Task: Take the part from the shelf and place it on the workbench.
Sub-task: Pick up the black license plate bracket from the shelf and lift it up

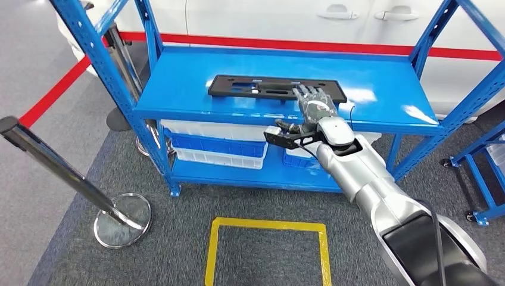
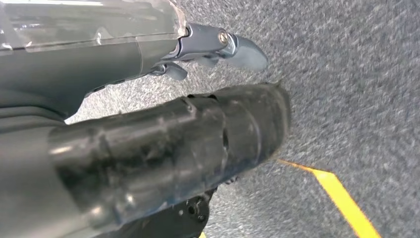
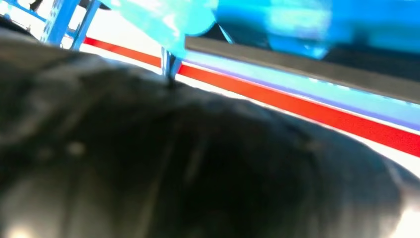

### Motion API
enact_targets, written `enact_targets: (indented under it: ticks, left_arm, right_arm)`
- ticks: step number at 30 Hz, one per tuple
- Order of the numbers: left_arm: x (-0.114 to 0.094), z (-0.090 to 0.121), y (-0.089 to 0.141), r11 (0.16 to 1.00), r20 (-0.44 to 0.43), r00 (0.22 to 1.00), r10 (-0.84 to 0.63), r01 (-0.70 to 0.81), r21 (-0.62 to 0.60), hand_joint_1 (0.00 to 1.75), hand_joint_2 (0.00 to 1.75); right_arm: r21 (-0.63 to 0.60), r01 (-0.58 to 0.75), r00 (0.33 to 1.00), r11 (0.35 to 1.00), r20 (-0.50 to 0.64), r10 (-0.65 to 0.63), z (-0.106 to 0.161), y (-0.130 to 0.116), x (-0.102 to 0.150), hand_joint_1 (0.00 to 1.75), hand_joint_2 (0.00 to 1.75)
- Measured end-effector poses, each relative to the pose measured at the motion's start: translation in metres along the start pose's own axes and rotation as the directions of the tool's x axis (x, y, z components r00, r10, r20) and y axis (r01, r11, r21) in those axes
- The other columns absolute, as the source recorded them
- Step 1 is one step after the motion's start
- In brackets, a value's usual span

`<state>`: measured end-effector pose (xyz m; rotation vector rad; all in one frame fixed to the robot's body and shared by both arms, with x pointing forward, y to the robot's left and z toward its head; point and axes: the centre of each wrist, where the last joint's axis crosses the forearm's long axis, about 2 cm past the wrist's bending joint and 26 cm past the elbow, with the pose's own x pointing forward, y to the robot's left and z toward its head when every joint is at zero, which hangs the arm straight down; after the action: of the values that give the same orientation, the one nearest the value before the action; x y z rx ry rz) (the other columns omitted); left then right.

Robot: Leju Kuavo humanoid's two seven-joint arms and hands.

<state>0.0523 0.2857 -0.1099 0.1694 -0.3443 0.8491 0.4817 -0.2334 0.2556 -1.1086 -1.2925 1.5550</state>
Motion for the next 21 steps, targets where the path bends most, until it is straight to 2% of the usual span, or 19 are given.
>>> enact_targets:
  ticks: [6, 21]
  left_arm:
    - [0.0, 0.0, -0.001, 1.0, -0.001, 1.0, 0.001, -0.001, -0.005, 0.0, 0.0]
    - [-0.002, 0.0, 0.001, 1.0, -0.004, 1.0, -0.017, 0.017, -0.005, 0.0, 0.0]
  right_arm:
    - [-0.002, -0.002, 1.0, 1.0, 0.003, 0.002, 0.0, -0.001, 0.001, 0.0, 0.0]
    - [0.024, -0.007, 1.0, 1.0, 0.004, 0.007, 0.005, 0.015, -0.001, 0.0, 0.0]
